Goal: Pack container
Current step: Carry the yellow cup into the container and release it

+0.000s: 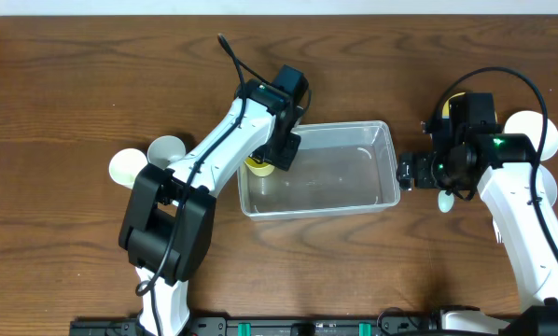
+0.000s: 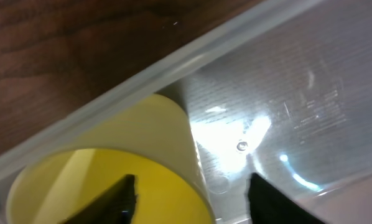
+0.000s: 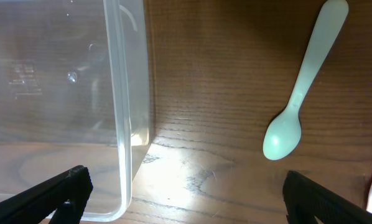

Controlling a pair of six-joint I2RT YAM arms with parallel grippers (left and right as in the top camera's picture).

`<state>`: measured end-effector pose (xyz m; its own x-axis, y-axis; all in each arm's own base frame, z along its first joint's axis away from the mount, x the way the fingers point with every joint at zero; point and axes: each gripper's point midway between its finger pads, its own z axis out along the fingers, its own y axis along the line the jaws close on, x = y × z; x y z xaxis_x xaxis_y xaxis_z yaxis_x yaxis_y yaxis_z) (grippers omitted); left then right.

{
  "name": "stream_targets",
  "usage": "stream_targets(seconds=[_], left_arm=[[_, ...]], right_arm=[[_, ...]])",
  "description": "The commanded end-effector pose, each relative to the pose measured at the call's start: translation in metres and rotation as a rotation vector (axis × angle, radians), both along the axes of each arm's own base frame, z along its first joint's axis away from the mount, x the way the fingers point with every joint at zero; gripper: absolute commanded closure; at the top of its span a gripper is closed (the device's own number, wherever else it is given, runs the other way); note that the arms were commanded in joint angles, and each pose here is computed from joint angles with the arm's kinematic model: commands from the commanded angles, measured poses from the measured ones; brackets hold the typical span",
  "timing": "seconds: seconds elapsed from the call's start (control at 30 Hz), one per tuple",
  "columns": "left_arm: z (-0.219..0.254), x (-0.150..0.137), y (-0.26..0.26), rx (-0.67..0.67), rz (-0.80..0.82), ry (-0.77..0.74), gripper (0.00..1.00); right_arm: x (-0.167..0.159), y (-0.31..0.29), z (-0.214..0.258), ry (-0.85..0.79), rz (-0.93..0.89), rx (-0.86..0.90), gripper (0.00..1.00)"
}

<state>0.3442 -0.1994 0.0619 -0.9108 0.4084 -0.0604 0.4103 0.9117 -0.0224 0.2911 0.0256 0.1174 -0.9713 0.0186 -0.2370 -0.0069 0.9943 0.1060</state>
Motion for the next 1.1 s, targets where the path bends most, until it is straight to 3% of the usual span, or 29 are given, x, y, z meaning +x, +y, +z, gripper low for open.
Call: stream_targets(seconds=[0.0, 0.13, 0.27, 0.43, 0.57, 0.7, 1.07], left_arm=[[0.029, 0.003, 0.001, -0.023, 0.002, -0.051, 0.37], [0.095, 0.008, 0.004, -0.06, 0.006, -0.171, 0.3], [0.171, 0.015, 0.034, -0.028, 0.058, -0.389, 0.21], [0.209, 0.019, 0.091, -0.019, 0.207, -0.491, 0.2], [0.189, 0.025, 0.137, 0.004, 0.359, -0.42, 0.2], [0.141, 0.028, 0.164, -0.016, 0.464, -0.265, 0.2], [0.011, 0.026, 0.186, 0.085, 0.522, 0.102, 0.23]], right_arm=[[0.004, 0.002, 0.004, -0.011, -0.003, 0.006, 0.01], [0.004, 0.002, 0.004, -0.011, -0.003, 0.006, 0.01], [0.004, 0.002, 0.004, -0.012, -0.004, 0.005, 0.01], [0.004, 0.0, 0.004, -0.012, -0.009, -0.004, 0.01], [0.004, 0.0, 0.004, -0.011, -0.008, -0.004, 0.01], [0.004, 0.0, 0.004, -0.009, -0.009, -0.004, 0.01], [0.003, 0.0, 0.004, -0.007, -0.009, -0.004, 0.01]])
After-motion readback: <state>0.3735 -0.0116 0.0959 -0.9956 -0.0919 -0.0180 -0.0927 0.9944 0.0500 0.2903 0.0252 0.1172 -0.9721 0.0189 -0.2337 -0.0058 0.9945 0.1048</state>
